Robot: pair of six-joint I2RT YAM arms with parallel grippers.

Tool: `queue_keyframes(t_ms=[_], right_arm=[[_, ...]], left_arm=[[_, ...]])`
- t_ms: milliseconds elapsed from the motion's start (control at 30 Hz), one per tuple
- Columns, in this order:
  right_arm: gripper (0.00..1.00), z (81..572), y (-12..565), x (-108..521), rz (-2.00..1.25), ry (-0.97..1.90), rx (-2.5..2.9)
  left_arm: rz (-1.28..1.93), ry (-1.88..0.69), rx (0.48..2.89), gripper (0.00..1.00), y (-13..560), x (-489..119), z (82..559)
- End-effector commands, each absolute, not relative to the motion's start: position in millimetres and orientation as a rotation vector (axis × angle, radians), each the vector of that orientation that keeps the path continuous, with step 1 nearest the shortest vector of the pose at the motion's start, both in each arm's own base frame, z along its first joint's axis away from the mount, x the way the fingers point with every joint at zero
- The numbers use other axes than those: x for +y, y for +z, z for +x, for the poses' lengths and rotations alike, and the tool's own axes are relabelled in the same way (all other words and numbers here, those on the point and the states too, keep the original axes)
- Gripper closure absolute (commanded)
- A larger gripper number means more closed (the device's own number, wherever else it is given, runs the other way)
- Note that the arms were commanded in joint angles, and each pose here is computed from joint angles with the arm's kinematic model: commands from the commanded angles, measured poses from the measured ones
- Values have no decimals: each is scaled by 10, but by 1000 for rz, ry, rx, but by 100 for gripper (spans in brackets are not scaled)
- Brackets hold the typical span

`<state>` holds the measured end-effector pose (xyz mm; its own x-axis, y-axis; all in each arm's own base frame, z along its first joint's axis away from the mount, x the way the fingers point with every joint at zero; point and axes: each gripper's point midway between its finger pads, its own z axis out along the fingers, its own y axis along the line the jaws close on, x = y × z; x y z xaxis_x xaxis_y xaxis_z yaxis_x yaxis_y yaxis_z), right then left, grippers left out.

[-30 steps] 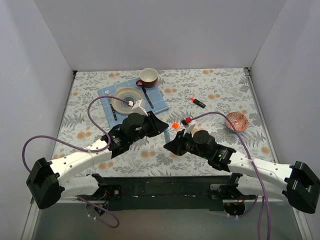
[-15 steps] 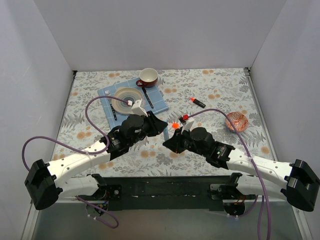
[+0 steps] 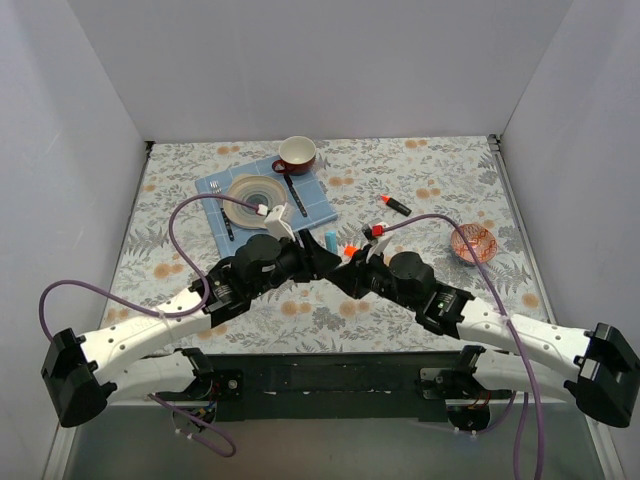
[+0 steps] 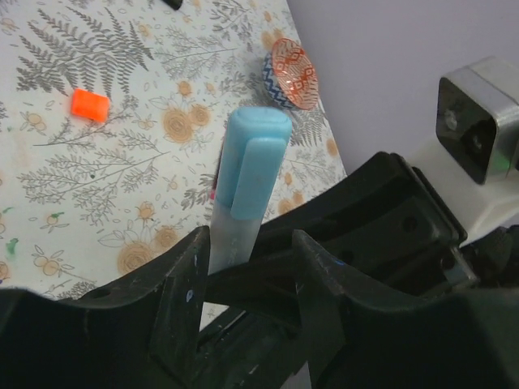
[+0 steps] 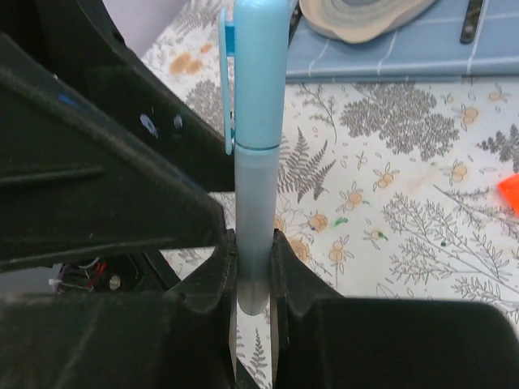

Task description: Insert the pens into the pen caps

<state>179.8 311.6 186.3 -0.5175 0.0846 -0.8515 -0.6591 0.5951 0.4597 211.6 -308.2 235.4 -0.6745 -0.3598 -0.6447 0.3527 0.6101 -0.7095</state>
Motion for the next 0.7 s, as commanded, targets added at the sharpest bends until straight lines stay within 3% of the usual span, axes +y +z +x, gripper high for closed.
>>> queue_keyframes(t_ms=[0, 233, 667], right_arm=[[99, 1845, 2453, 3165, -424, 1106, 1679], [99, 1657, 2556, 3093, -497, 1163, 1613], [99, 1058, 2782, 2978, -672, 1407, 1495]], left_arm=[[88, -1242, 2005, 53, 2542, -3126, 1838], [175, -1298, 1954, 38, 2766, -3128, 1722], [426, -1457, 1705, 30, 3482, -3109, 1374]])
